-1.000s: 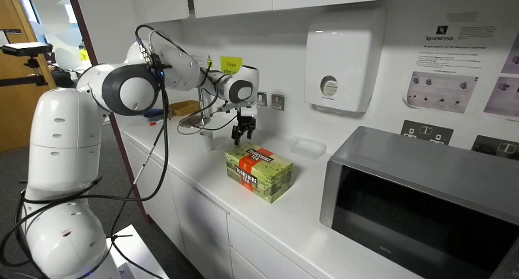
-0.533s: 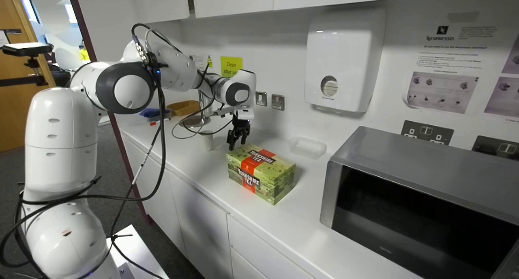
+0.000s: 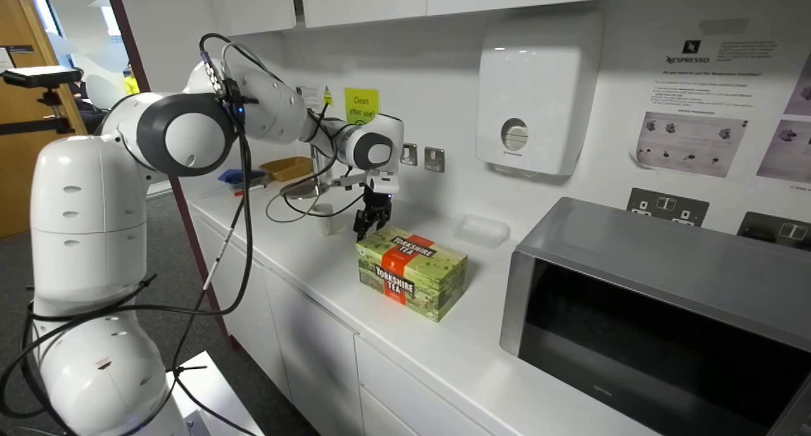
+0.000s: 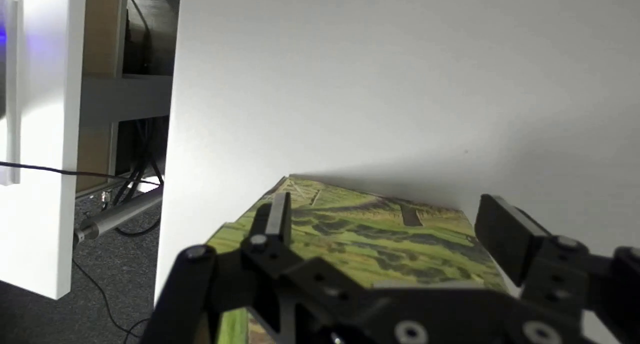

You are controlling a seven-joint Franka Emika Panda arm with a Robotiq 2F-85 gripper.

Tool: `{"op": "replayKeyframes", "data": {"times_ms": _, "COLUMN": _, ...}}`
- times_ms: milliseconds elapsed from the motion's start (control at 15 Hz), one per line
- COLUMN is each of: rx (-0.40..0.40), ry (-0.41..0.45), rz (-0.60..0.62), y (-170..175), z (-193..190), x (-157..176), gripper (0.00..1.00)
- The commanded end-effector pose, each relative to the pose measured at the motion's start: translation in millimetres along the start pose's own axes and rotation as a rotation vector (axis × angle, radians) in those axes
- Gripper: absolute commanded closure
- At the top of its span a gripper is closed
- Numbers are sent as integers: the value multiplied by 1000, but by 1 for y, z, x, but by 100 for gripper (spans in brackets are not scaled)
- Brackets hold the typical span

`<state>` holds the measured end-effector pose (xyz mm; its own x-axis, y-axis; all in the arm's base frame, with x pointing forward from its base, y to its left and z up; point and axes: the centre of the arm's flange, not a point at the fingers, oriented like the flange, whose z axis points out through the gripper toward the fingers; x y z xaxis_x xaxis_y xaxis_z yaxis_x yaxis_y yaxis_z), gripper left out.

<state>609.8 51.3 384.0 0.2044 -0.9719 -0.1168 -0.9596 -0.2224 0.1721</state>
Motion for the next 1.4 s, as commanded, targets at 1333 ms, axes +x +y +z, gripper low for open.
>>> {"op": "replayKeyframes", "data": {"times_ms": 1333, "rx": 109, "ry": -16, "rz": 276, "y": 97, "z": -23, "x": 139, "gripper": 0}}
